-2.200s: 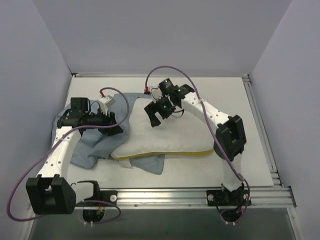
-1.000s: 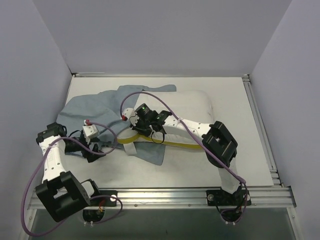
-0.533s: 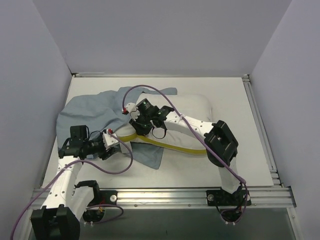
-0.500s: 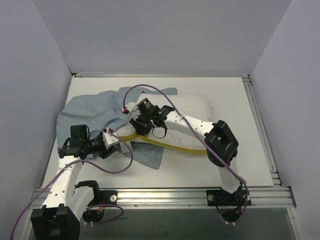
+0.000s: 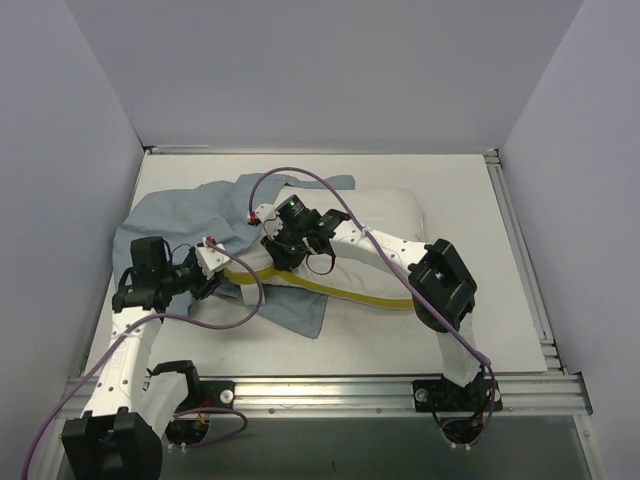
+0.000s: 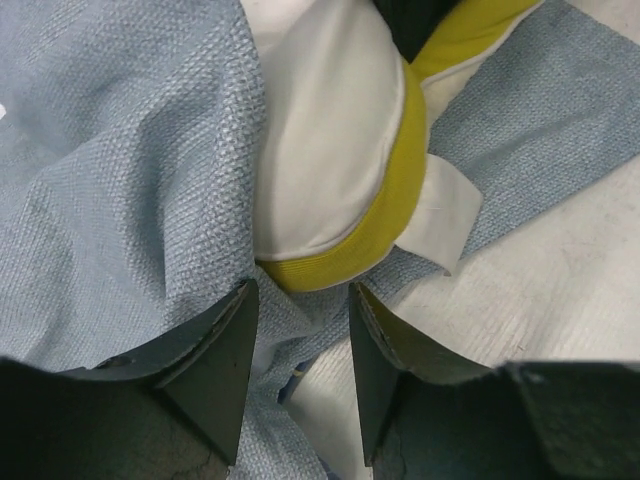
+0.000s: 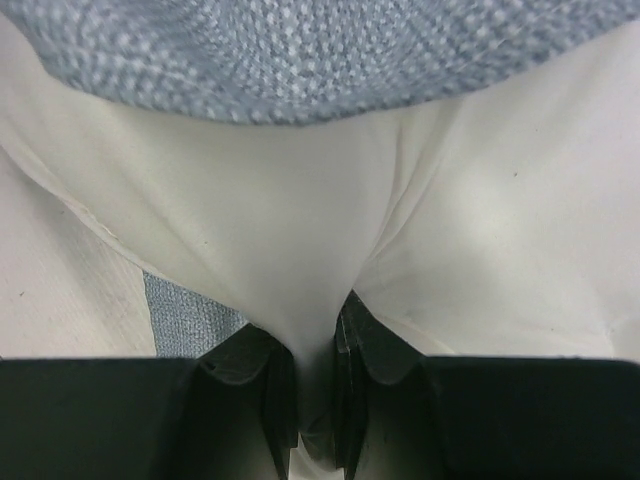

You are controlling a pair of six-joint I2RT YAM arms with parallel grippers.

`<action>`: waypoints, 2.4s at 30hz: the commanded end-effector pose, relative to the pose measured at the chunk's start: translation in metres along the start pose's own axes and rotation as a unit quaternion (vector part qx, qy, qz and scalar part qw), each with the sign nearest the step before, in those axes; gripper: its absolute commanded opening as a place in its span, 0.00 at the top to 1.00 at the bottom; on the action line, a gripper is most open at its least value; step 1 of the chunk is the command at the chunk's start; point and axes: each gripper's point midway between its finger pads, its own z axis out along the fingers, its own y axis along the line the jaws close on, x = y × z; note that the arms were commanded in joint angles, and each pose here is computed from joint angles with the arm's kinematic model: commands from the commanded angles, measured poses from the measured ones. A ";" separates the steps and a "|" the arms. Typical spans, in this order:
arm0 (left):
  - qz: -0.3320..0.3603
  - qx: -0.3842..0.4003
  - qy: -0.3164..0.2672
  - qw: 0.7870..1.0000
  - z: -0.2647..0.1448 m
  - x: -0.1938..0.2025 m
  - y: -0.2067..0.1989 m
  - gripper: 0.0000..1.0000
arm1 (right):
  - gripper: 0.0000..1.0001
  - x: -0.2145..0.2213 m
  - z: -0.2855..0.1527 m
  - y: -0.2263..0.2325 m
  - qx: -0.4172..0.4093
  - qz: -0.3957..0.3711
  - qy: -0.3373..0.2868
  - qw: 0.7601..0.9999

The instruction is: Put the pillow into the pillowcase

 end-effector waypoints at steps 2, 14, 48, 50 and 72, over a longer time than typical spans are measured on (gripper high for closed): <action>-0.006 -0.019 -0.006 1.000 -0.005 -0.011 0.018 0.51 | 1.00 -0.010 -0.004 0.003 -0.009 0.015 -0.007 1.000; -0.022 -0.054 0.034 0.998 0.005 0.014 0.038 0.52 | 1.00 -0.009 -0.003 0.001 -0.013 0.030 -0.006 0.999; -0.028 0.212 -0.039 0.976 -0.035 -0.059 -0.071 1.00 | 1.00 -0.089 -0.011 -0.008 -0.070 0.348 -0.105 0.929; -0.043 0.212 -0.039 0.976 -0.031 -0.062 -0.068 1.00 | 1.00 -0.090 -0.003 0.004 -0.079 0.344 -0.100 0.930; -0.055 0.163 -0.034 0.984 -0.039 -0.095 -0.053 0.21 | 0.17 0.004 -0.114 -0.034 -0.065 0.237 -0.052 0.968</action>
